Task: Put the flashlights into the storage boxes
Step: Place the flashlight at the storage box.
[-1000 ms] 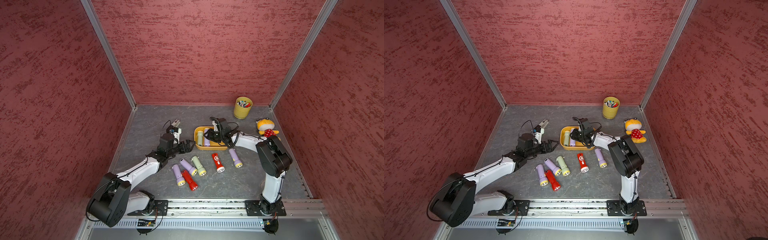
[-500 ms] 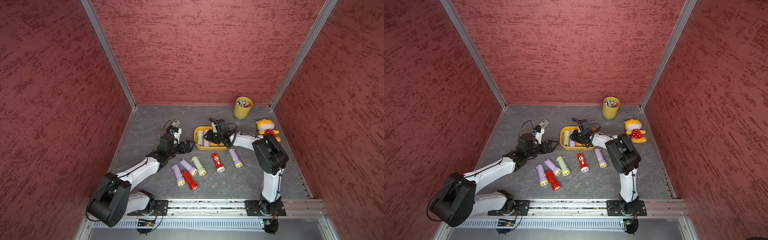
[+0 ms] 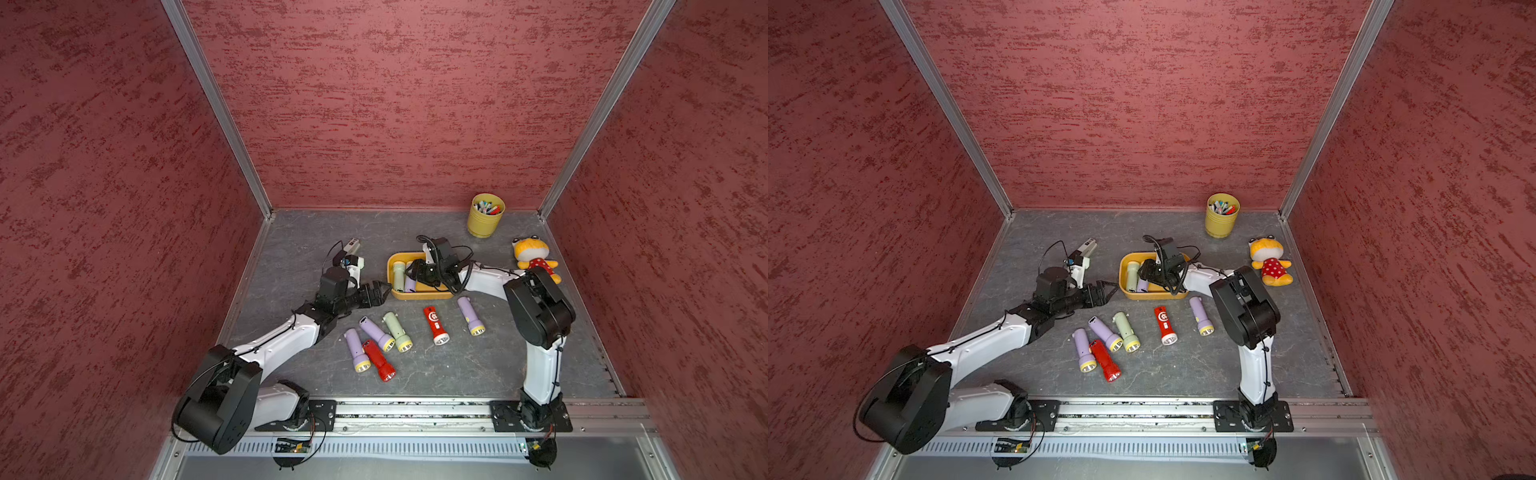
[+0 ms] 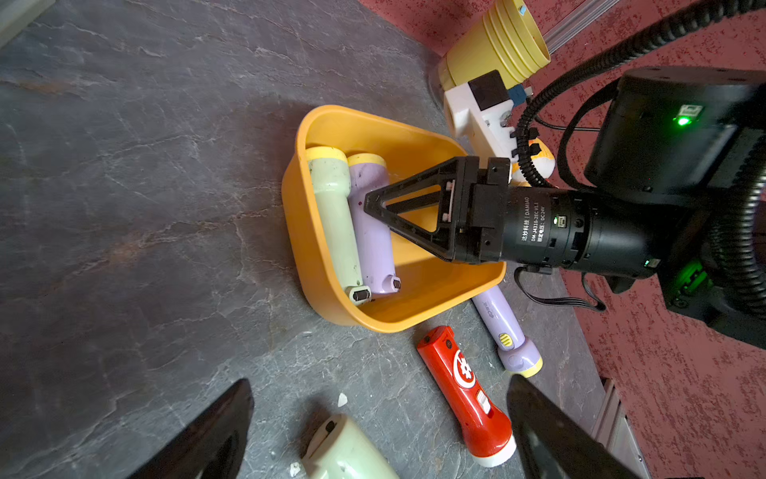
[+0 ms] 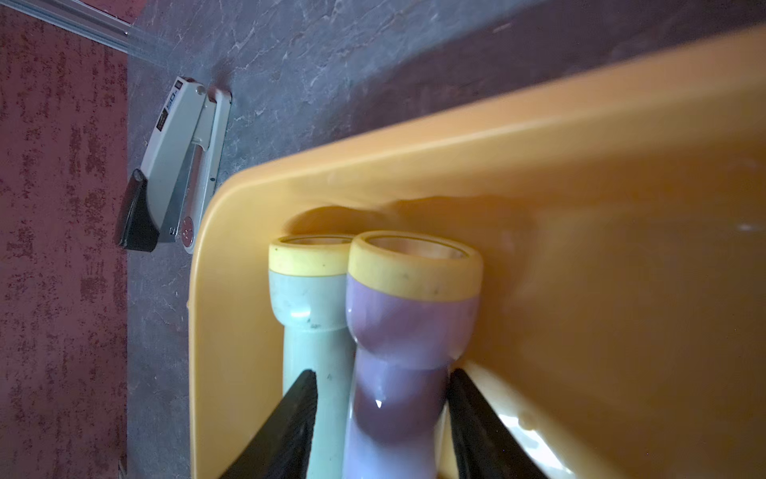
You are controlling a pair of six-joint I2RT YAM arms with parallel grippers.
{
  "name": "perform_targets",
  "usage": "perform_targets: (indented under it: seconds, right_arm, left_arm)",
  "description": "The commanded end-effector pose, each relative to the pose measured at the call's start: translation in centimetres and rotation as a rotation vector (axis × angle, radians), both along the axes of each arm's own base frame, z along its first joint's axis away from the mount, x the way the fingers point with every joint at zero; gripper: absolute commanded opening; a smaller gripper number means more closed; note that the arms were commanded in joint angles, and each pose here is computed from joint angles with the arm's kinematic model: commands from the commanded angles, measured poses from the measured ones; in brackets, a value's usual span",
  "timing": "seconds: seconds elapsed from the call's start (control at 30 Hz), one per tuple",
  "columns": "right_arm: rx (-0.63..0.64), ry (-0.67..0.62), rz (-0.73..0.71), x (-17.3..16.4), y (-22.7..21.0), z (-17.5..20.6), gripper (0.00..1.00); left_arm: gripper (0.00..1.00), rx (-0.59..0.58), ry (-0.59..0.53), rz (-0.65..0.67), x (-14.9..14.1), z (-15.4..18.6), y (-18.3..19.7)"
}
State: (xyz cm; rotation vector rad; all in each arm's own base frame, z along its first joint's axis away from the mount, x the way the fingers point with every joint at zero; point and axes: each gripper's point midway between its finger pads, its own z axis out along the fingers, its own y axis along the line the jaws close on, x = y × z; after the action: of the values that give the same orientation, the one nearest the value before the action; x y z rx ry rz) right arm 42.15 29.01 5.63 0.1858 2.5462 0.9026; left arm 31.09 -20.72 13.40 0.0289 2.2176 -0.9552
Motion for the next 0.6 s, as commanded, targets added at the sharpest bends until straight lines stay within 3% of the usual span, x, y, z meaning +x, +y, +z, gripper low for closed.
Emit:
perform_targets:
  seconds: [0.0, 0.2, 0.57]
  right_arm:
    - [0.008, -0.024, 0.011, 1.0, 0.3, 0.7, 0.52]
    - [0.014, -0.028, 0.020, 0.9, 0.4, 0.9, 0.51]
    - [-0.010, -0.105, 0.010, 1.0, -0.5, 5.1, 0.58]
  left_arm:
    - [0.95, 0.013, -0.020, -0.004, 0.6, 0.5, -0.2]
    - [0.95, 0.013, -0.015, -0.005, 0.6, 0.3, -0.3]
    - [0.95, 0.006, -0.018, -0.016, 0.3, 0.6, -0.7]
